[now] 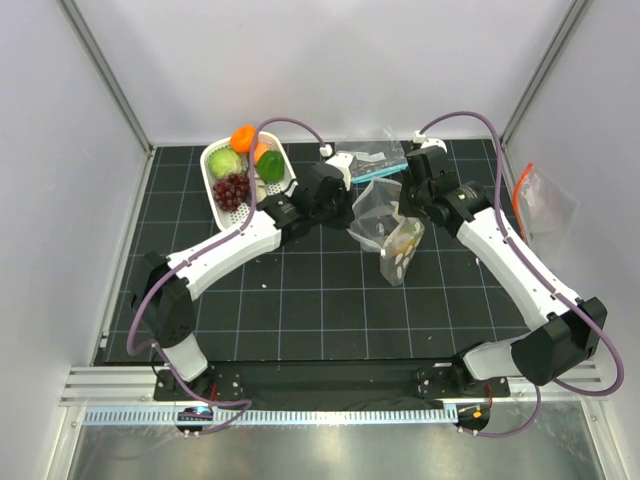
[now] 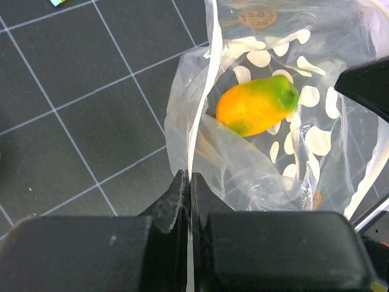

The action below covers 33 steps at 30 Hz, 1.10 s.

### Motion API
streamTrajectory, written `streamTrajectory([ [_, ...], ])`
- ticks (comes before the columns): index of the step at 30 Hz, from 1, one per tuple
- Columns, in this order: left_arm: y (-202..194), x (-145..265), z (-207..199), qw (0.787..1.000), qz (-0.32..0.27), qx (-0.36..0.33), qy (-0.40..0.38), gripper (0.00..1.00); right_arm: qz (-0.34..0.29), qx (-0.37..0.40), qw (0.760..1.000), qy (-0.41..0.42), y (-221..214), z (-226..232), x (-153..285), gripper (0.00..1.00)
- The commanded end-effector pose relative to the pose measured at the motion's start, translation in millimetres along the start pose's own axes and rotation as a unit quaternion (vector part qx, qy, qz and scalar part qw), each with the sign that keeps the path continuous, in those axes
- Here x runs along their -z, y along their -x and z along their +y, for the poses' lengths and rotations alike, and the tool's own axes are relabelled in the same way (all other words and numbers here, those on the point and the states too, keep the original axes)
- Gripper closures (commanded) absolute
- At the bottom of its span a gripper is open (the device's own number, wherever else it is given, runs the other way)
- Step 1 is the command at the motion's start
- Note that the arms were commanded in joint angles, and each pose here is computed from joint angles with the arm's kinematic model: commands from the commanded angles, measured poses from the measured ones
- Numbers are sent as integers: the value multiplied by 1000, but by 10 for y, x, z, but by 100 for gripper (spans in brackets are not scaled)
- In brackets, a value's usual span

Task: Place the food in the zip-top bag and seal the zipper
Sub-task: Adjust the fake fruit in the zipper food storage bag, then pick up the fake vegetable from the bin.

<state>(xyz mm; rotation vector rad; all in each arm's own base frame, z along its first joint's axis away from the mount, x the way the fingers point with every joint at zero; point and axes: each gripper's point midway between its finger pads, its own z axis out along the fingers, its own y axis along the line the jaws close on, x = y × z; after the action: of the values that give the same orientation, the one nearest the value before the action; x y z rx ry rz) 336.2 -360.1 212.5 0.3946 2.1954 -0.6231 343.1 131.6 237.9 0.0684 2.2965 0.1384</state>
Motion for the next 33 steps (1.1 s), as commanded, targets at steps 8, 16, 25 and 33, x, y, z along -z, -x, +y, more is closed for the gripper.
streamTrajectory([
  [8, 225, 55, -31, 999, -46, 0, -11, 14, -20, 5, 1000, -3, 39, -22, -27, 99],
  [16, 447, 515, 437, 996, -83, 25, 13, 0, -19, 13, 1000, -11, 45, -50, -32, 99],
  [25, 571, 467, 1464, 990, -87, 28, 105, 0, -20, 14, 1000, 4, 98, 8, 9, 99],
  [33, 887, 171, 2263, 983, -99, 29, 155, 0, -14, 19, 1000, 9, 70, 14, 29, 99],
])
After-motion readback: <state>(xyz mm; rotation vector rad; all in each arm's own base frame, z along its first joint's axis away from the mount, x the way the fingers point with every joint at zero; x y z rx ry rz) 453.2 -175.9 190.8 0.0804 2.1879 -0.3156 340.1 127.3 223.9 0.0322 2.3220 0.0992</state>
